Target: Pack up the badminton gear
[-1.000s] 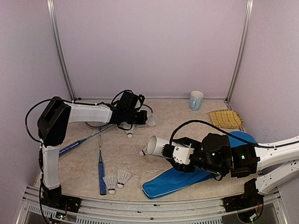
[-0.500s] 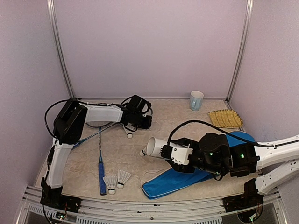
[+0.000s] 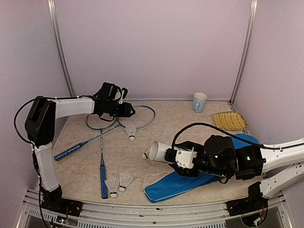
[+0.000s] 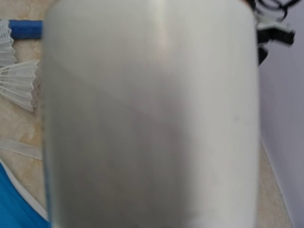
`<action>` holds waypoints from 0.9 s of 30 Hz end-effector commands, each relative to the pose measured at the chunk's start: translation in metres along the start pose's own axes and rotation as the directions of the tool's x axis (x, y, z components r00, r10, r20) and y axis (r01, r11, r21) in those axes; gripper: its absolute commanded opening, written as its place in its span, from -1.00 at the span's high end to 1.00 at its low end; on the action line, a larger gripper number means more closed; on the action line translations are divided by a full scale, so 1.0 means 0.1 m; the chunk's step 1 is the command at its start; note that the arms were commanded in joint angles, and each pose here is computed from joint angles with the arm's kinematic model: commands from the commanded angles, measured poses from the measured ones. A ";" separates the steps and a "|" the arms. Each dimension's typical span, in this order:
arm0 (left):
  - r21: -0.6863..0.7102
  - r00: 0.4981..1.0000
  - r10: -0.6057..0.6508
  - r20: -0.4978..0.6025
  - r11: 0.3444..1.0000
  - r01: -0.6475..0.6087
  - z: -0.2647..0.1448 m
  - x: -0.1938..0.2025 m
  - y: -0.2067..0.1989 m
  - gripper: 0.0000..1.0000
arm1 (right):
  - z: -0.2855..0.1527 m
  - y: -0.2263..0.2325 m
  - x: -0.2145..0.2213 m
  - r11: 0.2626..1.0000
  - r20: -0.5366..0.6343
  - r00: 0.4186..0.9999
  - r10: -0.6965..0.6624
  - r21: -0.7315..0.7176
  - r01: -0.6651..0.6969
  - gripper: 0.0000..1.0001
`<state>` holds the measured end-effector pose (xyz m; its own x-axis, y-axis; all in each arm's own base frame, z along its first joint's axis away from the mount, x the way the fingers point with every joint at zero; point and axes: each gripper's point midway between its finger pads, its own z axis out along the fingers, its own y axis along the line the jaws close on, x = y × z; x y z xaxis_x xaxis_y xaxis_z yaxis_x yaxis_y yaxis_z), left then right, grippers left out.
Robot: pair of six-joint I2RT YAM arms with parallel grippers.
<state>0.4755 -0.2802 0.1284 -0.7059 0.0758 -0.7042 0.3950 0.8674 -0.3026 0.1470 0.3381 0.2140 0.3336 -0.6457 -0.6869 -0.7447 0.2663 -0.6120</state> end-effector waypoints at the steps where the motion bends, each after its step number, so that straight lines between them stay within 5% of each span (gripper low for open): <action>1: 0.022 0.998 0.048 -0.026 0.999 -0.047 0.03 0.06 0.15 -0.20 | -0.07 -0.06 -0.22 0.999 0.073 0.997 0.035 -0.006 -0.035 0.40; 9: 0.133 0.985 0.092 -0.145 0.988 -0.073 0.21 0.32 0.17 -0.22 | -0.05 -0.02 -0.25 0.999 0.074 0.996 0.040 -0.035 -0.037 0.40; 27: 0.214 0.982 0.077 -0.174 0.976 -0.038 -0.03 0.64 0.04 0.76 | 0.00 -0.01 -0.25 0.999 0.072 0.997 0.025 -0.024 -0.024 0.40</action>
<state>0.4306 -0.2662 0.0482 -0.8067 0.2516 -0.5347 0.4999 0.7731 -0.3905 0.1403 0.3458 0.2101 0.3388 -0.6320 -0.6970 -0.7742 0.2336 -0.5882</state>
